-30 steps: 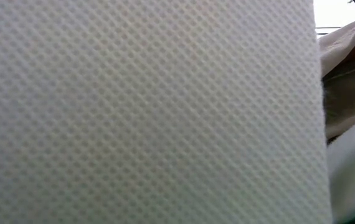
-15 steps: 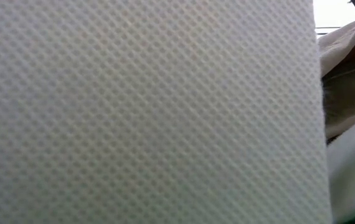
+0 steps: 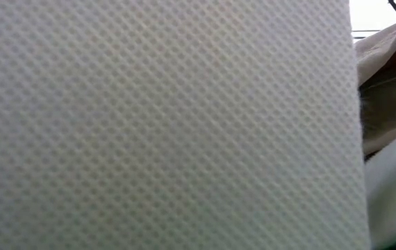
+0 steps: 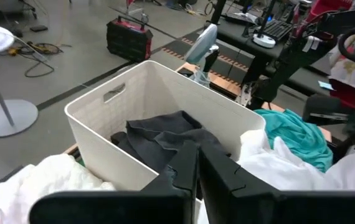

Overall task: Sort clothes
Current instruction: Put the white polo shirt into the brown laundry organizer

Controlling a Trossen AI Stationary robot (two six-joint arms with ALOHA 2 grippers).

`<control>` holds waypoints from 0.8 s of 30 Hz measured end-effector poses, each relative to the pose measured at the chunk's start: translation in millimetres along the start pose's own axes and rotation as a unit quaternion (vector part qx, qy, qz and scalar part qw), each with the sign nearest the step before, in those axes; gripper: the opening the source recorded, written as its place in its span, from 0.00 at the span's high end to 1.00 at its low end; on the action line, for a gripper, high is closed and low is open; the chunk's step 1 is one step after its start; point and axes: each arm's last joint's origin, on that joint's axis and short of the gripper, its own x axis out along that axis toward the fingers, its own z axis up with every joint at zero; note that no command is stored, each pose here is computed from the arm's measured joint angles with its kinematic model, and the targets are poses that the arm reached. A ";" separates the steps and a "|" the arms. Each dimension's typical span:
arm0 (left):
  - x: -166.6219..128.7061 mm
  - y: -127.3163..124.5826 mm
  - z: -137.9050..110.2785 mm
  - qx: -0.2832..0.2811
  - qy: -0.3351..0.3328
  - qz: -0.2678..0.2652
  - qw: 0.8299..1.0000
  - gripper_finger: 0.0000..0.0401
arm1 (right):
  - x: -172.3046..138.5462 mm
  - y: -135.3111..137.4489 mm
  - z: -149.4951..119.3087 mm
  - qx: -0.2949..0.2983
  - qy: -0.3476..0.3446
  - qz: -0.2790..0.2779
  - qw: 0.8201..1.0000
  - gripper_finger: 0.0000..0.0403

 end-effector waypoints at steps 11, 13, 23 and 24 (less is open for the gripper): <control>-3.3 2.5 -3.9 -0.004 0.021 -0.014 1.000 1.00 | -2.2 0.6 1.0 -0.018 -0.003 0.001 1.000 0.59; -3.7 3.2 -4.8 -0.002 0.025 -0.012 1.000 1.00 | -2.2 0.6 1.0 -0.015 -0.003 0.001 1.000 0.56; -4.0 3.6 -5.3 -0.003 0.027 -0.011 1.000 1.00 | -2.2 0.5 0.9 -0.009 -0.003 0.001 1.000 0.52; -4.0 3.6 -5.3 -0.002 0.027 -0.011 1.000 1.00 | -2.2 0.5 0.9 -0.009 -0.003 0.001 1.000 0.53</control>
